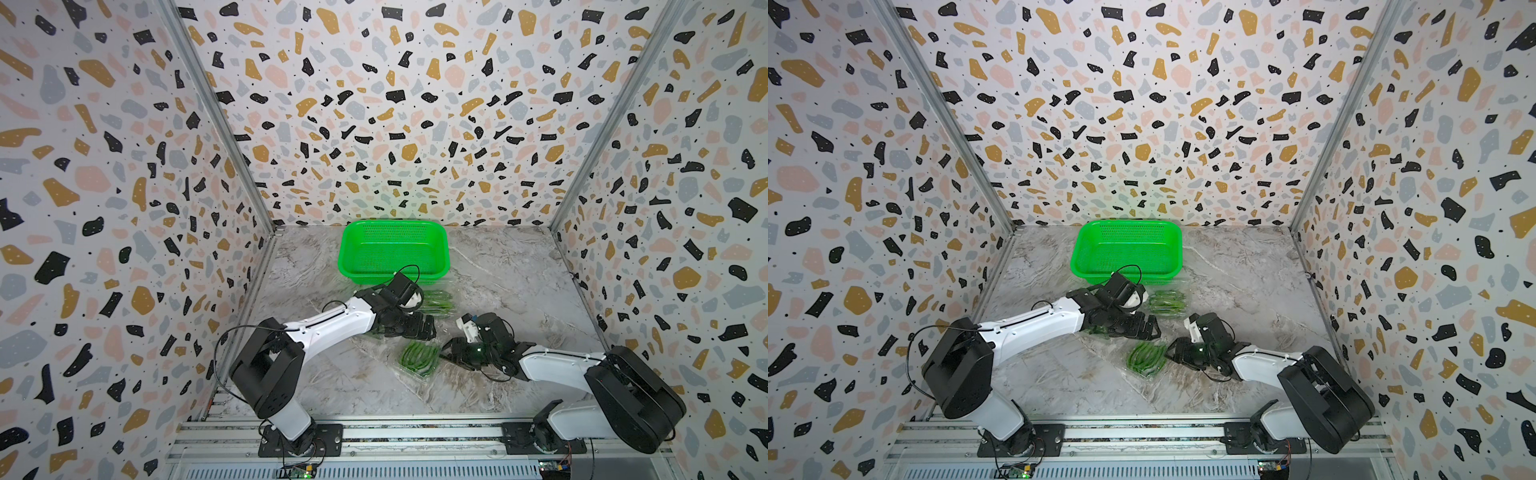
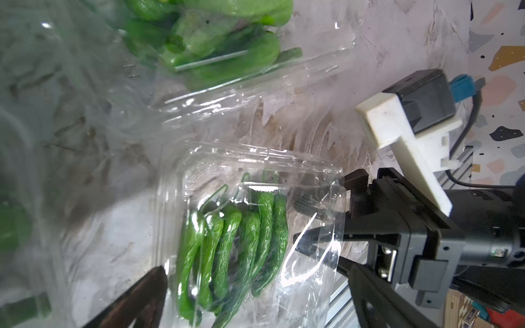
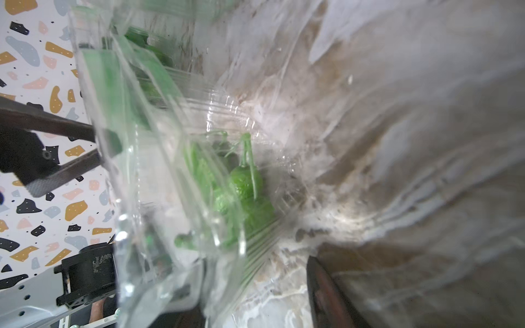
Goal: Take small green peppers out of containers
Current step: Open the packing box at the center of the board, then pick up the green pepper from the packing box.
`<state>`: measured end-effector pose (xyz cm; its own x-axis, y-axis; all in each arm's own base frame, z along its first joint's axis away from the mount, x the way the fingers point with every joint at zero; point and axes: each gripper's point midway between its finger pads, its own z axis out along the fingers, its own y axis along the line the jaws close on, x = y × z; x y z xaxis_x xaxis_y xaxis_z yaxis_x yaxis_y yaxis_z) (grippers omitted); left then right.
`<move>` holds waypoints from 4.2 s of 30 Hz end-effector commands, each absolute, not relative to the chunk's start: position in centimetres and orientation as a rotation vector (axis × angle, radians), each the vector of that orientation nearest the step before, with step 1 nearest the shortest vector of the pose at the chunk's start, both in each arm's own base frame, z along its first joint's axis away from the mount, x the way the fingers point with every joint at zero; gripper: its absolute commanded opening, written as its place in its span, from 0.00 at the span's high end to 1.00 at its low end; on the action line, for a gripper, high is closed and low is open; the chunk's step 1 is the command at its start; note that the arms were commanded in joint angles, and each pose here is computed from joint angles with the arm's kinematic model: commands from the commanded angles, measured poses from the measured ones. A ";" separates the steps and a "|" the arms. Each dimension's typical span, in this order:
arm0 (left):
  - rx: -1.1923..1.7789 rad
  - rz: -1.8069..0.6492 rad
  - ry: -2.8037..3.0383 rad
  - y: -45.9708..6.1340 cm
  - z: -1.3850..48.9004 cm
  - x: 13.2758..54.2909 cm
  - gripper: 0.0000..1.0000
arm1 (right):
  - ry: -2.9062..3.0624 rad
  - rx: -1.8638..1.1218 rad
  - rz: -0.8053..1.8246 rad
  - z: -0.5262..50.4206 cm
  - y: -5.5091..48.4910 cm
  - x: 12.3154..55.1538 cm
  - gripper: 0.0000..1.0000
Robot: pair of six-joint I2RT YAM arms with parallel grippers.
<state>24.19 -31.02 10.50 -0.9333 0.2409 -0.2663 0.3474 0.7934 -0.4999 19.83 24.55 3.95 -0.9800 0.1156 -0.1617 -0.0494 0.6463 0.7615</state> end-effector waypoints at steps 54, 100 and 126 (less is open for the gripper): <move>0.856 -0.125 2.518 -32.2 13.1 16.9 0.04 | 2.712 0.187 1.133 9.3 27.2 20.4 0.98; 0.356 0.248 2.479 -14.6 20.5 21.1 0.11 | 2.760 0.194 0.925 7.9 21.1 19.0 0.50; 0.285 -0.192 2.703 -13.2 20.0 15.3 0.10 | 3.100 -0.103 0.543 6.2 27.9 14.3 0.50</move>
